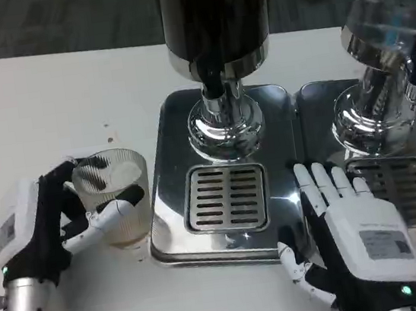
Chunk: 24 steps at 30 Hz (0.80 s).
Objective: Grasp the cup under the faucet to collect the drink, then remove the cup.
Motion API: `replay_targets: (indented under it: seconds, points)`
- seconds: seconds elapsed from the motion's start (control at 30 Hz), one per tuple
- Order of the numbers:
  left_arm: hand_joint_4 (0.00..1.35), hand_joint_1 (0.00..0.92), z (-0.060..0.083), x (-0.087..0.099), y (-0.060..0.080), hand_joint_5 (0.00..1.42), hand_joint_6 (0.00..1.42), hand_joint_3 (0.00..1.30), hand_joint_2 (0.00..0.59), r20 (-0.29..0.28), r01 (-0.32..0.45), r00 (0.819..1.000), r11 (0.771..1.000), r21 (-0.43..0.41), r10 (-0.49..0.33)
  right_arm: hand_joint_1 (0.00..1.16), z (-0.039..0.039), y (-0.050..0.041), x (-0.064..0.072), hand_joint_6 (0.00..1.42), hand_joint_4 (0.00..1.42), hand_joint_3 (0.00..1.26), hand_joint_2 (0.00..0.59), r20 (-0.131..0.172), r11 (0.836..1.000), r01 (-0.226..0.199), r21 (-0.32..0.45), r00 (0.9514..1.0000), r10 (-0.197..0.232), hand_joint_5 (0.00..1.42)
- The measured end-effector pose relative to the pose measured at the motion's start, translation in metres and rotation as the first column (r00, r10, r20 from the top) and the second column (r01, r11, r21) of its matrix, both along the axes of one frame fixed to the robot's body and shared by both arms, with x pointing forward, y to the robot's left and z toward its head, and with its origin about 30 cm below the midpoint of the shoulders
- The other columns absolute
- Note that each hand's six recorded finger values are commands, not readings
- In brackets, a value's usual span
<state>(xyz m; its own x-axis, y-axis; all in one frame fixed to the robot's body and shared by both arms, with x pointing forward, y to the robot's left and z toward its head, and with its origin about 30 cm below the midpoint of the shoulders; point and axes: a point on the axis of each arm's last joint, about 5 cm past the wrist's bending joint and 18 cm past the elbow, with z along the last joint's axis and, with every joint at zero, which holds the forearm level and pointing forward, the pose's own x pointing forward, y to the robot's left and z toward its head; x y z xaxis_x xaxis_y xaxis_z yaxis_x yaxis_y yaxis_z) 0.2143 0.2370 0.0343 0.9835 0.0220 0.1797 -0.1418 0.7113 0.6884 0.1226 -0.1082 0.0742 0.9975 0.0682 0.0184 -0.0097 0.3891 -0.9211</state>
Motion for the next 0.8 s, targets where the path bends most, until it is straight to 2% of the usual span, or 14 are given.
replay_targets:
  seconds: [0.2, 0.37, 0.53, 0.8]
  points:
    - [0.67, 0.493, 0.007, 0.009, -0.004, 0.9, 0.96, 0.55, 0.066, 0.041, 0.009, 0.999, 1.0, -0.006, -0.009, 0.33, 0.0001, -0.0006, 0.0, 0.02, 0.0, 0.02, 0.544, 0.005, 1.0, 0.008, 0.0, 0.9999, -0.008, 0.0]
    - [0.67, 0.495, 0.008, 0.013, -0.007, 0.9, 0.96, 0.55, 0.06, 0.05, 0.027, 0.998, 1.0, -0.007, -0.027, 0.33, 0.0001, -0.0006, 0.001, 0.02, 0.0, 0.02, 0.544, 0.005, 1.0, 0.017, 0.001, 0.9998, -0.017, 0.0]
    - [0.67, 0.493, 0.012, 0.02, -0.017, 0.9, 0.96, 0.56, 0.056, 0.064, 0.072, 0.995, 0.997, 0.005, -0.072, 0.33, 0.0002, -0.0002, 0.001, 0.02, 0.0, 0.02, 0.544, 0.01, 1.0, 0.02, 0.004, 0.9997, -0.02, 0.0]
    - [0.66, 0.485, 0.011, 0.03, -0.043, 0.88, 0.94, 0.54, 0.055, 0.077, 0.155, 0.985, 0.988, 0.022, -0.157, 0.33, 0.0005, -0.0009, 0.002, 0.02, 0.0, 0.02, 0.542, 0.014, 1.0, 0.028, 0.003, 0.9995, -0.028, 0.0]
